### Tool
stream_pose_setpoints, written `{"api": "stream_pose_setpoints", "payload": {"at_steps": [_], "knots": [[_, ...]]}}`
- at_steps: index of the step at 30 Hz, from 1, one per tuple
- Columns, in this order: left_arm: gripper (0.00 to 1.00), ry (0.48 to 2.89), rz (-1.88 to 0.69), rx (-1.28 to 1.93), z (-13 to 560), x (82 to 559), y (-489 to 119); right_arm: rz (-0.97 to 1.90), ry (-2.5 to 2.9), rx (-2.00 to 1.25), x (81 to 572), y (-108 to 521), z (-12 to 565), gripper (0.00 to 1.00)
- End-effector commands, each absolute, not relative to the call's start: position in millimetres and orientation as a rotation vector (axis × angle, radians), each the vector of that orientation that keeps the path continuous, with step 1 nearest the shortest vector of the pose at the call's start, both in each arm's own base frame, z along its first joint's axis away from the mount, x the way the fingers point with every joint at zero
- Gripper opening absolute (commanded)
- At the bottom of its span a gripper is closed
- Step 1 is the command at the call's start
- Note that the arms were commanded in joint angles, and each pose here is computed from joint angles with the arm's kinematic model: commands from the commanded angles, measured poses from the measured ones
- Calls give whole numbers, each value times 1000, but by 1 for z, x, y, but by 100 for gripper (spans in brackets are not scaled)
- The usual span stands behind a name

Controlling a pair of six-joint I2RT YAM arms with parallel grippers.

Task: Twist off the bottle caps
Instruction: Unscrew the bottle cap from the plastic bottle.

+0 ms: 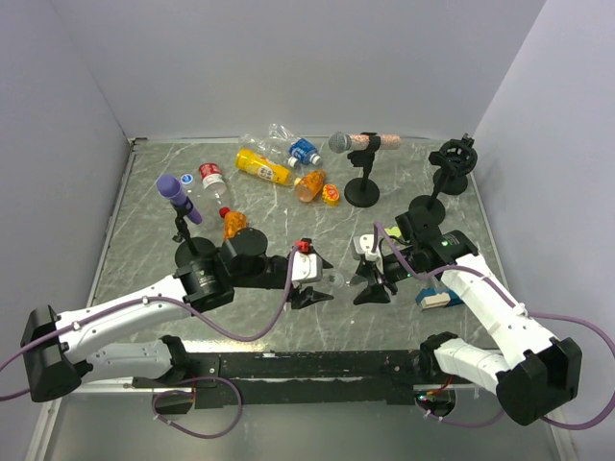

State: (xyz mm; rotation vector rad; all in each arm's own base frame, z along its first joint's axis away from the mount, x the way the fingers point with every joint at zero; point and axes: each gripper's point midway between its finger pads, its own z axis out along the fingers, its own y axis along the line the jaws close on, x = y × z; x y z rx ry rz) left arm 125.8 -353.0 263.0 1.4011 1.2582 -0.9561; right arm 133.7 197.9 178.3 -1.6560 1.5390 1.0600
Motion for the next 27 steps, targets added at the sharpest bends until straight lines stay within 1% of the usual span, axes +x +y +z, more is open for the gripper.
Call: {"api": "stream_pose_setpoints", "payload": {"at_steps": [1,4,6,8,11,13,16,18,23,27], "knots": [[63,1147,-1004,1374,295,124,-365,1095,1459,-1663,131,204,186,18],[54,1159,-1000,1371,292,127,-368,1094,1462,-1661,132,204,186,18],[43,1165,-998,1373,291,128,-370,1095,1461,-1659,131,204,186,18],[35,1174,-999,1374,290,129,-371,1092,1464,-1659,131,204,185,18],[16,1182,-1004,1363,292,129,-371,1094,1472,-1654,132,204,185,18],[1,1212,-1014,1339,294,130,-370,1087,1481,-1651,133,204,184,18],[1,1304,-1069,1269,295,130,-370,1072,1504,-1641,137,204,184,18],[1,1405,-1128,1169,296,130,-368,1061,1523,-1633,140,203,183,17],[1,1857,-1260,695,295,144,-362,1037,1565,-1616,146,202,180,17],[1,2030,-1397,448,304,138,-366,1047,1578,-1609,148,203,179,17]]}}
